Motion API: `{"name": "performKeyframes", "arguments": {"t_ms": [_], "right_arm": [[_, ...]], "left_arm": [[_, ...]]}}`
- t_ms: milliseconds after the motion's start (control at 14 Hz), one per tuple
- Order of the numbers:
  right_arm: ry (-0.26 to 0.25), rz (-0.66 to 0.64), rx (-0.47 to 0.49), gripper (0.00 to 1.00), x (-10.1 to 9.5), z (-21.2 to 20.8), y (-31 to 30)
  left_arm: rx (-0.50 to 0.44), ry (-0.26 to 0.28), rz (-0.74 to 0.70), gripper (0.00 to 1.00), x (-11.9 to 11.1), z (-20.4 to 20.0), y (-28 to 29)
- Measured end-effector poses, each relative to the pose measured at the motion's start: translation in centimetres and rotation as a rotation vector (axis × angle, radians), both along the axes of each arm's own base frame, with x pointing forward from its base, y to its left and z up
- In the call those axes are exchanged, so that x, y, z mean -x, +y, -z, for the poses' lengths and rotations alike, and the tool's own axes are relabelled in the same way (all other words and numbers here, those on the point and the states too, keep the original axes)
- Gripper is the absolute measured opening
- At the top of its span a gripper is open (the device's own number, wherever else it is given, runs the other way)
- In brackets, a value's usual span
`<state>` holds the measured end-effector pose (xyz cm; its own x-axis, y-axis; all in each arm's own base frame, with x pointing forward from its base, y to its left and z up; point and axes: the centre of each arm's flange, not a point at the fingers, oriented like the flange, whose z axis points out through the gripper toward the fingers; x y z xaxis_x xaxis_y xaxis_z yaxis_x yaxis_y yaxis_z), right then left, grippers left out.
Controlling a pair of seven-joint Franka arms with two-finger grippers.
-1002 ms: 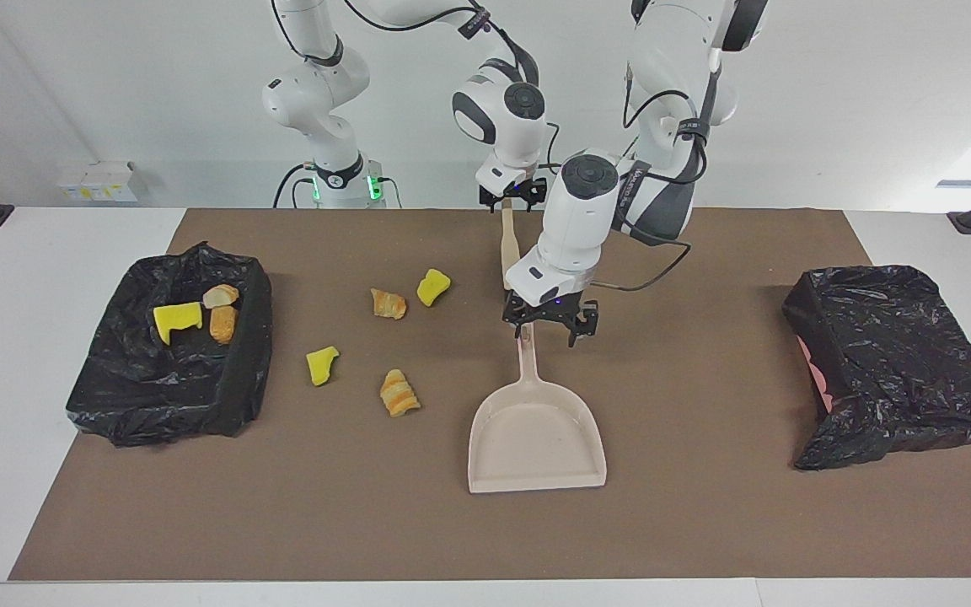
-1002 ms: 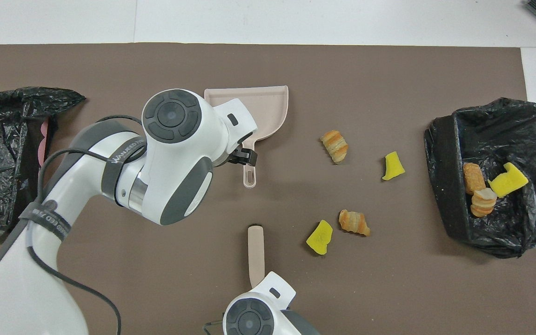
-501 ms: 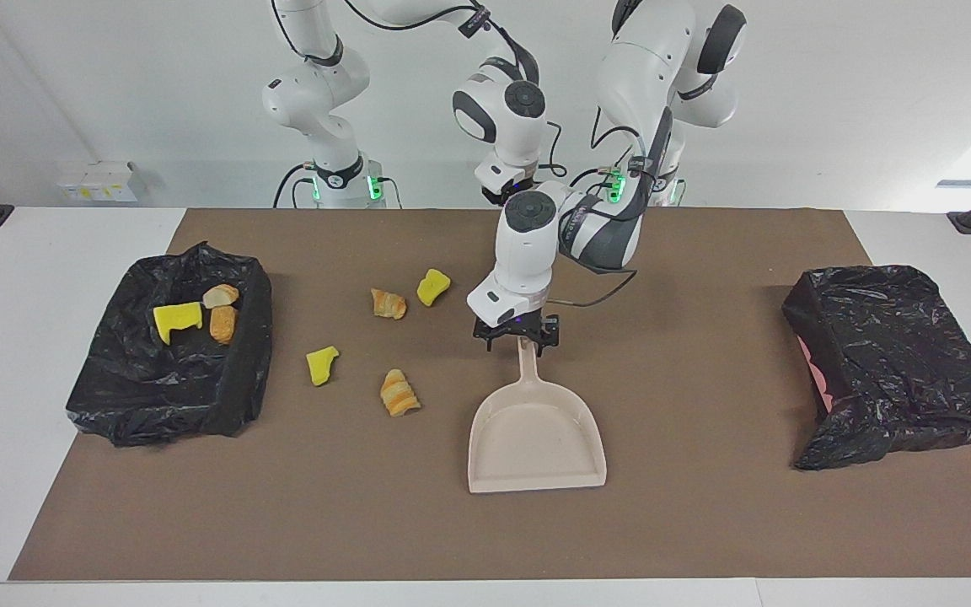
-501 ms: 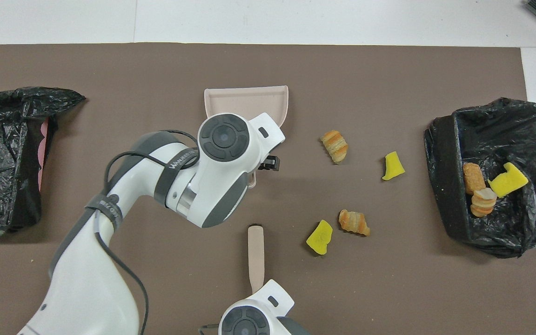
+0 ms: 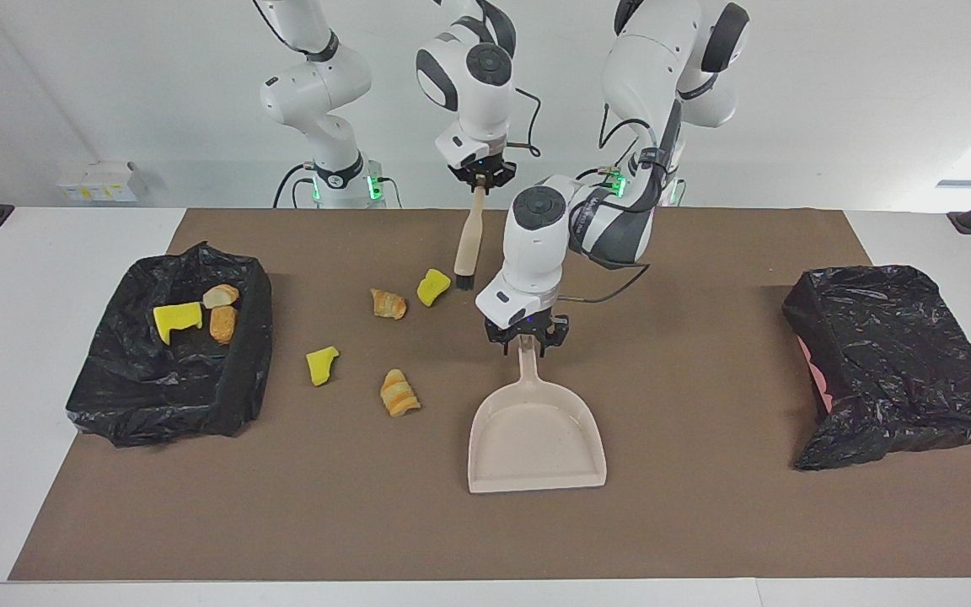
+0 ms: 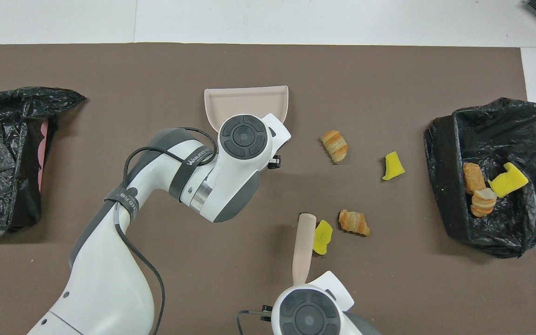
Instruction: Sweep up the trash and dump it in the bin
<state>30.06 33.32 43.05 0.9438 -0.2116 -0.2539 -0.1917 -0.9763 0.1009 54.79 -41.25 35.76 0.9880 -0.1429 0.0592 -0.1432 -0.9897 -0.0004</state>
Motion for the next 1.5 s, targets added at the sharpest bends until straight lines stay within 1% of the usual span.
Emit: {"name": "performKeyframes", "arguments": {"t_ms": [72,143,286,501,715,858,1002,1216,1288,1502], "right_arm": [[-0.006,0.020,0.027,0.26,-0.8,-0.4,-1.6],[-0.010,0.040,0.056,0.26,-1.6,-0.2,-3.0],[-0.003,0.121,0.105,0.26,-2.6,1.0,-5.1],[0.030,0.243,0.162,0.26,-3.0,3.2,-7.9],[0.079,0.324,0.190,0.26,-2.7,5.4,-10.9],[0.108,0.348,0.185,0.26,-2.2,6.8,-11.5],[0.089,0.313,0.155,0.26,-2.4,7.7,-11.3],[0.050,0.221,0.074,0.26,-4.0,7.8,-10.5],[0.041,0.197,0.049,0.26,-5.0,7.5,-10.2],[0.017,0.150,-0.016,0.26,-9.3,5.9,-9.1]], "left_arm": [[-0.001,0.000,-0.005,0.37,-0.1,0.0,0.1],[-0.001,0.000,-0.009,0.32,-0.2,-0.1,0.2],[-0.001,-0.002,-0.015,0.32,-0.3,-0.3,0.4],[-0.012,0.005,-0.016,0.32,-0.9,-2.4,2.3],[-0.051,0.047,0.082,0.32,-1.3,-5.3,5.5],[-0.081,0.077,0.131,0.32,-1.2,-6.1,7.0],[-0.114,0.097,0.228,0.32,-1.3,-6.0,7.8],[-0.131,0.133,0.414,0.32,-1.7,-5.7,9.2],[-0.132,0.143,0.498,0.32,-2.0,-5.6,9.9],[-0.125,0.170,0.769,0.32,-3.2,-5.2,12.6]]}}
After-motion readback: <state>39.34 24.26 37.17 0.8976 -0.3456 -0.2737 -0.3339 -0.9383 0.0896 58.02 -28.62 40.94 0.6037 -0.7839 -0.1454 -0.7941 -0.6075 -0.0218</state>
